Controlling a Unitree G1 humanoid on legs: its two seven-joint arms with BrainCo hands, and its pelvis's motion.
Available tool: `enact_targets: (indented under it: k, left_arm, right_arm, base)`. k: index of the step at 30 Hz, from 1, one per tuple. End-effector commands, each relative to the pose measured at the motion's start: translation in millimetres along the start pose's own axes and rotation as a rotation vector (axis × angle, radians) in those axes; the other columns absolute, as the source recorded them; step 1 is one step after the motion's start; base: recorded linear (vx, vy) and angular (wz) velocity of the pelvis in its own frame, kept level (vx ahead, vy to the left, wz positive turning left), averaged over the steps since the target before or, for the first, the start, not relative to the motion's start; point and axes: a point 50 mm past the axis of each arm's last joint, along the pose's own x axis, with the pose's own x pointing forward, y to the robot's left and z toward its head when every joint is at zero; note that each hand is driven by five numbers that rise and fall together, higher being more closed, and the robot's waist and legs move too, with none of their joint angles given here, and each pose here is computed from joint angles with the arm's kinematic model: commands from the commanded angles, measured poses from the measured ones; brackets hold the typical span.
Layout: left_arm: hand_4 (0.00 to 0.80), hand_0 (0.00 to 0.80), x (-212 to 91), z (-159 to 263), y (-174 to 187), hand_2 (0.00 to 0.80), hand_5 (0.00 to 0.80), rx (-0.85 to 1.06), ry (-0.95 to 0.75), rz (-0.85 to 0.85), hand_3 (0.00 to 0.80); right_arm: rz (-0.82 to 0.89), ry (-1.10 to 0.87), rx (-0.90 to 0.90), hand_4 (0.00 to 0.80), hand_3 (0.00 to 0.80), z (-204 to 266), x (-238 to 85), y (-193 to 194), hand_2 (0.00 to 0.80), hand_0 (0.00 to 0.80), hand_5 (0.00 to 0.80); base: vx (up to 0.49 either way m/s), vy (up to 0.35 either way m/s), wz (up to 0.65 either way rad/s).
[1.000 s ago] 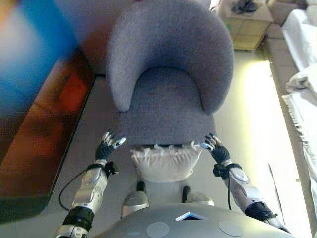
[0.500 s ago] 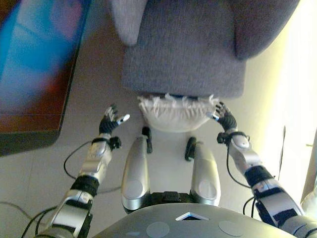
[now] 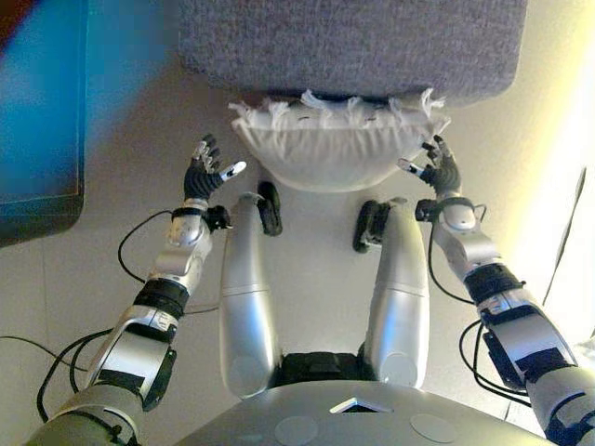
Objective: Pick up the cushion and take it to the sofa
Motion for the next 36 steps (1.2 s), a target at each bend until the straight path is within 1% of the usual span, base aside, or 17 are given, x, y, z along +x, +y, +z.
enact_targets:
  k: [1,6,11,15,20,24,27,31,36]
  left_arm:
    - [0.0,0.0,2.1,-0.5,-2.2,0.0,0.0,-0.019,0.013,-0.024,0.0]
    - [0.0,0.0,6.0,2.6,-4.1,0.0,0.0,-0.016,0.024,-0.026,0.0]
    - [0.0,0.0,12.2,8.2,-7.2,0.0,0.0,0.032,0.05,-0.045,0.0]
    - [0.0,0.0,18.6,10.8,-2.8,0.0,0.0,0.039,0.08,-0.029,0.0]
    - [0.0,0.0,26.2,17.9,-0.3,0.0,0.0,0.043,0.076,-0.021,0.0]
    - [0.0,0.0,33.7,25.3,1.0,0.0,0.0,0.05,0.078,-0.01,0.0]
    - [0.0,0.0,40.5,31.0,8.6,0.0,0.0,0.035,0.102,0.037,0.0]
    - [0.0,0.0,45.0,34.8,22.0,0.0,0.0,-0.001,0.101,0.145,0.0]
    - [0.0,0.0,45.6,38.9,28.0,0.0,0.0,0.024,0.065,0.219,0.0]
  right_arm:
    - [-0.099,0.041,0.098,0.0,0.0,-8.2,-2.7,-13.7,0.0,0.0,0.0]
    - [-0.138,0.062,0.184,0.0,0.0,-15.8,-7.6,-20.2,0.0,0.0,0.0]
    - [-0.107,0.087,0.165,0.0,0.0,-20.5,-8.6,-27.7,0.0,0.0,0.0]
    - [-0.071,0.077,0.16,0.0,0.0,-8.8,-0.4,-32.3,0.0,0.0,0.0]
    - [-0.05,0.06,0.178,0.0,0.0,6.7,9.1,-31.3,0.0,0.0,0.0]
    - [0.013,0.041,0.192,0.0,0.0,19.3,16.8,-27.7,0.0,0.0,0.0]
    - [0.059,0.023,0.203,0.0,0.0,35.0,25.0,-24.0,0.0,0.0,0.0]
    - [0.068,0.004,0.234,0.0,0.0,51.5,34.5,-25.8,0.0,0.0,0.0]
    - [0.069,-0.03,0.273,0.0,0.0,70.5,41.3,-27.7,0.0,0.0,0.0]
  base:
    - [0.066,-0.01,0.02]
    - [0.073,0.003,-0.07]
    - [0.069,-0.007,-0.04]
    - [0.011,-0.004,0.0]
    - [0.0,0.0,0.0]
    - [-0.005,-0.008,0.0]
    - [-0.027,-0.038,0.04]
    - [-0.023,-0.024,0.09]
    - [-0.005,-0.004,0.01]
